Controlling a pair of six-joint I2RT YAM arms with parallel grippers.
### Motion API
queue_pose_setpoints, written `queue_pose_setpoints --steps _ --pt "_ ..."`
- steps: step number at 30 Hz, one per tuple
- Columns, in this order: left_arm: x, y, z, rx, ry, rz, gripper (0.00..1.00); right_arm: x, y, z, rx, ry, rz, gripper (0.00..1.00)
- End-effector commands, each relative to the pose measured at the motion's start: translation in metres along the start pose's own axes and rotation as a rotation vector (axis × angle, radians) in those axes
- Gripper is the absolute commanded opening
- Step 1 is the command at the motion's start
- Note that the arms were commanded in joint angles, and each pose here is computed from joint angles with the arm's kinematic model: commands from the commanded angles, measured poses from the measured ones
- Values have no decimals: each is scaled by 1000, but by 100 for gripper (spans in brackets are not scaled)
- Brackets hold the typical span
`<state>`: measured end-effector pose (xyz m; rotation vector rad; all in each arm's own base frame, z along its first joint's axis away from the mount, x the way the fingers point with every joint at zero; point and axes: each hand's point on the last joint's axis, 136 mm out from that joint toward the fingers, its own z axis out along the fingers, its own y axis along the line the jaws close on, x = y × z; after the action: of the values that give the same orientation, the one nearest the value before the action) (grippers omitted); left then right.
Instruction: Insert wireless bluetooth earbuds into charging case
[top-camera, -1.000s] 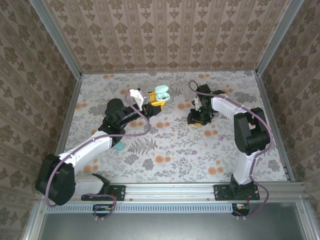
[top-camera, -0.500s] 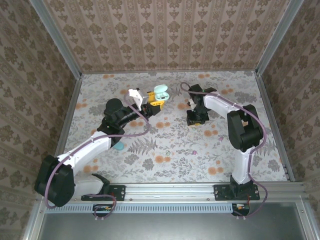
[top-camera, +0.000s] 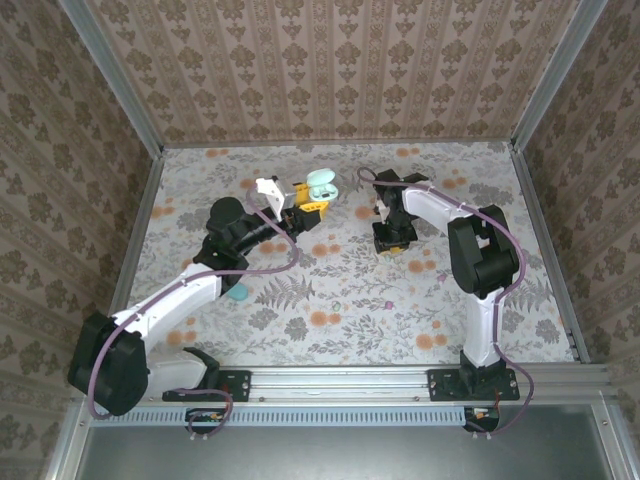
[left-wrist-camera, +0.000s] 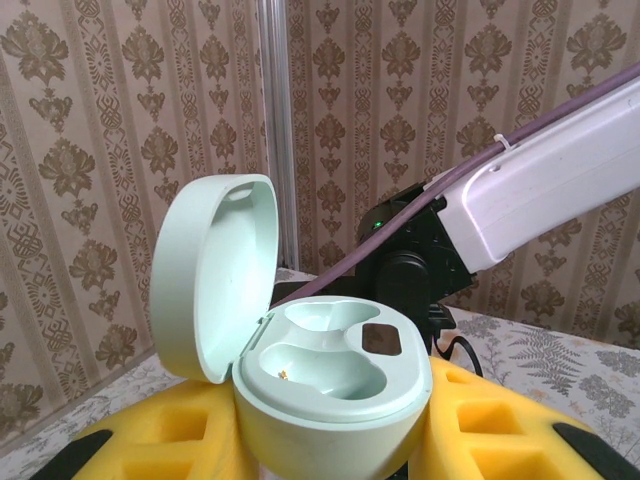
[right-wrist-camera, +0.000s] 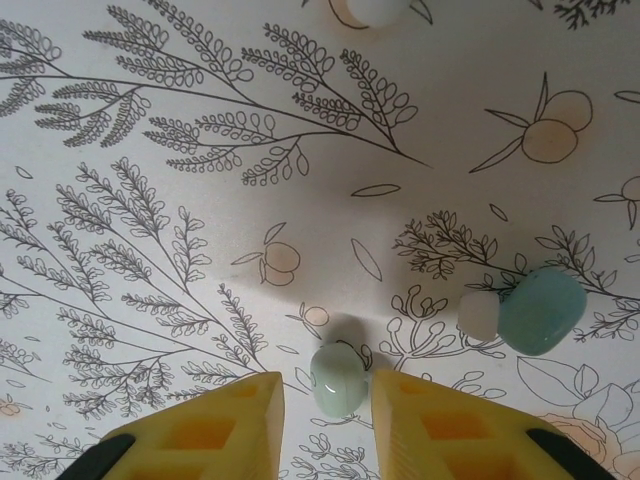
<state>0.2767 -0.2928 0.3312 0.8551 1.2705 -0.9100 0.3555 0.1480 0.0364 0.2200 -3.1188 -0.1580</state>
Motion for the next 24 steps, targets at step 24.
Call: queue_pose_setpoints --steps 24 --pt "-21 1 -4 -12 -46 52 34 7 -5 18 72 95 -48 28"
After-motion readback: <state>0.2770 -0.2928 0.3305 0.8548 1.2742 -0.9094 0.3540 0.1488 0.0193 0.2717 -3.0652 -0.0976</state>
